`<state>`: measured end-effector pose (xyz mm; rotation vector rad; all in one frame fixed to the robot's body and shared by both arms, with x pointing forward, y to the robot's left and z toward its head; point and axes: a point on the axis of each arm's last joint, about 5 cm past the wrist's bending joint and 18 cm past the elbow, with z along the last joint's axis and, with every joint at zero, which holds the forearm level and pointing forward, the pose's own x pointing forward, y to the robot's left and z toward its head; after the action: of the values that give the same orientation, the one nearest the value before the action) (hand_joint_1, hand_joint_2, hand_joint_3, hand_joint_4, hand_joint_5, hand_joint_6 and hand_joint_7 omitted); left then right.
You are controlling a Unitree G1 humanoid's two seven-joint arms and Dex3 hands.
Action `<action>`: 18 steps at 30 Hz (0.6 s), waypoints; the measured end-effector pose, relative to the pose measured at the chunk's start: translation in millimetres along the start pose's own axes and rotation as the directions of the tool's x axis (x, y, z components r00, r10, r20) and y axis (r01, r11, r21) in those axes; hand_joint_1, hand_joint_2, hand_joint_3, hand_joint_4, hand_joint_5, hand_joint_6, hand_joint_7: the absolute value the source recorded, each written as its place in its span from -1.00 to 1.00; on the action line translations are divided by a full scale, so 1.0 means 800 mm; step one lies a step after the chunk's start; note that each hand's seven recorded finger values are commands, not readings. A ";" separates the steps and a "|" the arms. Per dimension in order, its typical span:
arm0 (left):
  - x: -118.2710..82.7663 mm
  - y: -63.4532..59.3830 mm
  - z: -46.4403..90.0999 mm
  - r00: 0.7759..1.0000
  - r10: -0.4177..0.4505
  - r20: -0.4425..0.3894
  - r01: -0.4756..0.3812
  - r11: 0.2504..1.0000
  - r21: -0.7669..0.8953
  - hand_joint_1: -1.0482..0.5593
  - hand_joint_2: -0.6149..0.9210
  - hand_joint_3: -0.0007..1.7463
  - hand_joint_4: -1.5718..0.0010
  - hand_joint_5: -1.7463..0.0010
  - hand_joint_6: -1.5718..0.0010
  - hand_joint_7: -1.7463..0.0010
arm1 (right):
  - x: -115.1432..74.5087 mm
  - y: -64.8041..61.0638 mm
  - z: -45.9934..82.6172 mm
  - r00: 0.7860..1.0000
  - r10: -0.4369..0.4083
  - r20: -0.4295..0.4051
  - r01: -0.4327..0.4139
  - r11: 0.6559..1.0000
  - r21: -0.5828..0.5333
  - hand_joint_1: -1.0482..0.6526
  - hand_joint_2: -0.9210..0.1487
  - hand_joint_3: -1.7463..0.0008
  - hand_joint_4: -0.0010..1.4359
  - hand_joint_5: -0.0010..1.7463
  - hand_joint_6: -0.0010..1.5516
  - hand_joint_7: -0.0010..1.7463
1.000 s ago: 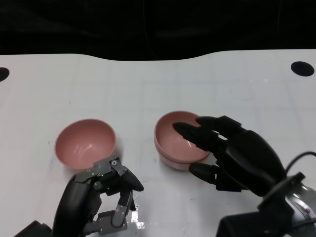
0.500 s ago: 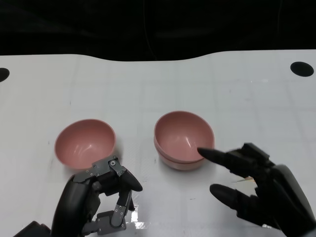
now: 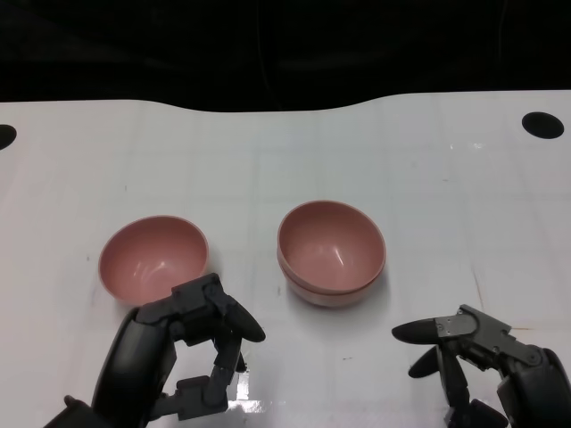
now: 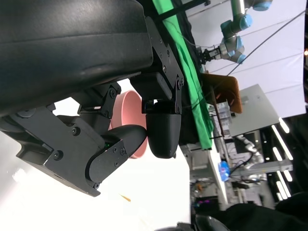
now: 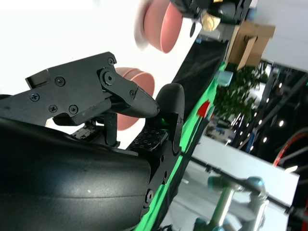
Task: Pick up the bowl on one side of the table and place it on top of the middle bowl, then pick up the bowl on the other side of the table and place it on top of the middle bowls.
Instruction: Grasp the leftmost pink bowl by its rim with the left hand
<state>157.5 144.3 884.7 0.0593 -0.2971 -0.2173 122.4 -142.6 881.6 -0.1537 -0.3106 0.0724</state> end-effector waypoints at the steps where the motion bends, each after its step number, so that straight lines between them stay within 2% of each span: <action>1: 0.000 0.001 0.003 1.000 0.002 -0.001 -0.002 1.000 0.020 0.08 0.45 0.21 0.08 -0.52 0.07 -0.17 | -0.001 -0.001 0.000 1.000 -0.005 -0.008 0.005 1.000 0.008 0.18 -0.23 -0.34 0.13 0.70 0.06 0.29; 2: 0.001 0.001 0.006 1.000 0.003 0.004 -0.003 0.999 0.043 0.08 0.44 0.20 0.10 -0.48 0.09 -0.09 | -0.001 -0.001 0.000 1.000 -0.010 -0.018 0.011 1.000 0.019 0.19 -0.24 -0.37 0.14 0.73 0.06 0.32; 3: 0.002 0.003 0.011 1.000 0.004 0.010 -0.005 0.997 0.073 0.03 0.49 0.09 0.18 -0.41 0.12 0.10 | -0.002 -0.002 -0.001 1.000 -0.016 -0.025 0.017 0.999 0.031 0.19 -0.20 -0.46 0.18 0.80 0.06 0.40; 5: 0.004 0.008 0.019 1.000 0.002 0.012 -0.003 0.988 0.153 0.00 0.56 -0.04 0.27 -0.32 0.15 0.31 | -0.001 -0.004 -0.001 0.999 -0.022 -0.031 0.023 0.999 0.042 0.18 -0.12 -0.58 0.22 0.89 0.06 0.48; 6: 0.005 0.011 0.022 1.000 -0.003 0.008 0.001 0.981 0.196 -0.03 0.63 -0.17 0.37 -0.22 0.20 0.44 | -0.001 -0.005 -0.002 0.999 -0.024 -0.034 0.026 0.999 0.042 0.18 -0.02 -0.68 0.25 0.95 0.07 0.54; 9: 0.009 0.024 0.034 1.000 -0.020 -0.014 0.023 0.949 0.315 -0.02 0.78 -0.49 0.54 -0.12 0.27 0.66 | 0.000 -0.004 -0.005 0.999 -0.025 -0.044 0.026 0.999 0.040 0.18 0.08 -0.79 0.27 0.99 0.09 0.61; 11: 0.014 0.033 0.041 0.999 -0.034 -0.016 0.037 0.916 0.399 -0.06 0.85 -0.69 0.55 -0.04 0.27 0.78 | 0.001 -0.003 -0.005 0.999 -0.023 -0.042 0.024 0.999 0.034 0.17 0.10 -0.81 0.26 1.00 0.09 0.62; 12: 0.016 0.037 0.045 0.999 -0.048 -0.015 0.050 0.887 0.459 -0.13 0.91 -0.82 0.54 0.04 0.27 0.86 | 0.003 -0.002 -0.006 0.999 -0.023 -0.045 0.025 0.999 0.034 0.17 0.12 -0.82 0.26 1.00 0.09 0.63; 14: 0.021 0.044 0.051 0.997 -0.071 -0.022 0.070 0.809 0.583 -0.22 0.96 -0.93 0.49 0.19 0.27 0.93 | 0.005 -0.001 -0.006 0.998 -0.028 -0.051 0.030 0.999 0.037 0.18 0.14 -0.84 0.26 1.00 0.09 0.64; 18: 0.029 0.056 0.060 0.996 -0.079 -0.041 0.082 0.636 0.767 -0.35 0.99 -0.97 0.47 0.38 0.34 0.99 | 0.007 0.001 -0.008 0.997 -0.037 -0.074 0.040 0.998 0.043 0.18 0.16 -0.85 0.26 1.00 0.08 0.65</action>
<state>173.9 181.3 941.5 0.9410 -0.3686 -0.1641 129.9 -142.6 877.0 -0.1055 -0.2385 0.0352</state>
